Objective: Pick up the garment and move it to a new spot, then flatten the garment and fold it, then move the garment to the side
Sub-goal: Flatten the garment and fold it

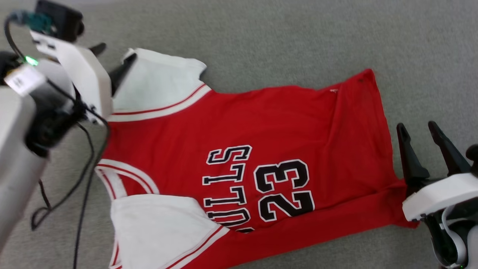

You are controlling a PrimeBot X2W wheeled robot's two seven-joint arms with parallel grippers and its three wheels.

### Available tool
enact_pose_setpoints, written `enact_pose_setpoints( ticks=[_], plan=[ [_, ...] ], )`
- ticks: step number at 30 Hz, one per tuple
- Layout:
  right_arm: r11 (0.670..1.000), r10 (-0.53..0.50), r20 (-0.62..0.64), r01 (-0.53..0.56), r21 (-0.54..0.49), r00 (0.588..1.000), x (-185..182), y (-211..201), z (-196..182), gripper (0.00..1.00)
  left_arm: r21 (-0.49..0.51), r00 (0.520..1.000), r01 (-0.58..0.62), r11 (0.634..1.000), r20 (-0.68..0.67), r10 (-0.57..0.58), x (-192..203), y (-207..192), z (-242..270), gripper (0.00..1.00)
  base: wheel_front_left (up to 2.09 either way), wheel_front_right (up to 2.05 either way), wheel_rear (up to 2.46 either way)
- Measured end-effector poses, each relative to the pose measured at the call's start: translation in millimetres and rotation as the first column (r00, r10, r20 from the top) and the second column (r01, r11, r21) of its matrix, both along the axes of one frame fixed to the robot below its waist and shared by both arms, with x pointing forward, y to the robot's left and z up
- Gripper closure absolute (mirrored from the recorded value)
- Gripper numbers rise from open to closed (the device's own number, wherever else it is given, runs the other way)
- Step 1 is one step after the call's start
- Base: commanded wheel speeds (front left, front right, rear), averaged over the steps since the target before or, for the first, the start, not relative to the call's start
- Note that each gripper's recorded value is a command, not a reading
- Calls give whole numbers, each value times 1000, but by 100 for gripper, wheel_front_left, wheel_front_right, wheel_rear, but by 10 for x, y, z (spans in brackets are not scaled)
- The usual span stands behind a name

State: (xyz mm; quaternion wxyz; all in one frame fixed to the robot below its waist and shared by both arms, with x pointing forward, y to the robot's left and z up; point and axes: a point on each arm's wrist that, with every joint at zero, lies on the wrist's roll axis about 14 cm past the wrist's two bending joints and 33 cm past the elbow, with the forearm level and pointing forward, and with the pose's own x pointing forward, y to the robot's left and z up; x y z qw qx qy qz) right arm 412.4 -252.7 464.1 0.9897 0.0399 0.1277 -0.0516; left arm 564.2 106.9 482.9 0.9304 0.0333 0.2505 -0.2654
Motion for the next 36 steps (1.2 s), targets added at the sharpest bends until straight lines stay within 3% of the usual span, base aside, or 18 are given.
enact_pose_setpoints(
  ticks=[2, 8, 18, 19, 20, 23, 36],
  plan=[
    [1000, -14, -18, 14, -3, 1000, 32, -43, -97, 0, 58, 993, -5, 998, -116, 12, 168, 40, -237, 0, 0, 0, 0],
    [999, -48, -63, 47, -9, 997, 23, -133, -285, 0, 133, 958, -11, 991, -283, 49, 344, 75, -691, 0, 0, 0, 0],
    [997, -75, -109, 73, -23, 991, -15, -218, -454, 0, 175, 934, -48, 983, -341, 106, 481, 166, -1116, 0, 0, 0, 0],
    [997, -76, -109, 74, -24, 991, -15, -222, -455, 0, 167, 930, -53, 985, -351, 109, 480, 158, -1127, 9, 0, 0, 0],
    [997, -75, -109, 73, -24, 991, -15, -224, -454, 0, 152, 920, -55, 987, -377, 110, 455, 141, -1151, 100, 0, 0, 0],
    [997, -74, -106, 71, -29, 992, -11, -229, -440, 0, 131, 899, -22, 991, -431, 77, 363, 95, -1160, 100, 0, 0, 0],
    [996, 8, -134, -20, -84, 991, 15, -207, -202, 0, -31, 974, -81, 996, -212, 73, 262, 76, -548, 100, 0, 0, 0]
  ],
)
